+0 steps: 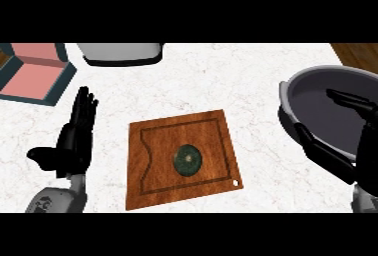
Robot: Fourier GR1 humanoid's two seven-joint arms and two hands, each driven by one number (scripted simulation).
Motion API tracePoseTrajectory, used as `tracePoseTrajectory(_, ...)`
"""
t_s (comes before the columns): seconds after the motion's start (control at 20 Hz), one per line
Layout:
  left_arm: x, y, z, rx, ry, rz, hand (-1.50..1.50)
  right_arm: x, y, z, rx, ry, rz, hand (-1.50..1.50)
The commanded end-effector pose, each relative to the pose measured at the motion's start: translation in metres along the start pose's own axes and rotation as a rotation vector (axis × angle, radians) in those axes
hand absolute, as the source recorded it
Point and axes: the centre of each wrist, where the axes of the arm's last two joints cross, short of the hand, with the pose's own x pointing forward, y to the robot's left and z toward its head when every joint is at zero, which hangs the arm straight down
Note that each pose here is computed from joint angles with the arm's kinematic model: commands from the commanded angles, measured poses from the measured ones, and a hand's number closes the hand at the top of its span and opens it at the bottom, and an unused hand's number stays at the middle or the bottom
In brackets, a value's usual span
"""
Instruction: Pick the squash from the cutting board and place it in the pot
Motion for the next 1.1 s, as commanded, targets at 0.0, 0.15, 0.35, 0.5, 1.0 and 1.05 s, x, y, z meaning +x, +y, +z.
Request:
tracePoseTrajectory(0.0,-0.013,0.001,0.019,-0.044,0.024,0.026,0.00,0.014,0.028,0.068,-0.125,-0.087,0.034,-1.50)
tracePoseTrajectory(0.15,-0.016,-0.006,0.030,-0.062,0.019,0.033,0.00,0.040,0.060,0.094,-0.107,-0.238,-0.053,-1.50)
tracePoseTrajectory(0.35,-0.015,0.002,0.029,-0.060,0.006,0.021,0.00,0.060,0.060,0.142,-0.038,-0.282,-0.044,-1.50)
tracePoseTrajectory(0.5,-0.031,-0.014,0.029,-0.080,0.007,0.044,0.00,0.072,0.063,0.156,0.079,-0.184,0.081,-1.50)
tracePoseTrajectory(1.0,-0.009,0.003,0.033,-0.087,-0.007,0.012,0.00,0.074,0.064,0.190,0.479,0.166,0.474,-1.50)
tracePoseTrajectory(1.05,-0.007,-0.006,0.032,-0.080,0.004,0.016,0.00,0.087,0.061,0.175,0.479,0.160,0.504,-1.50)
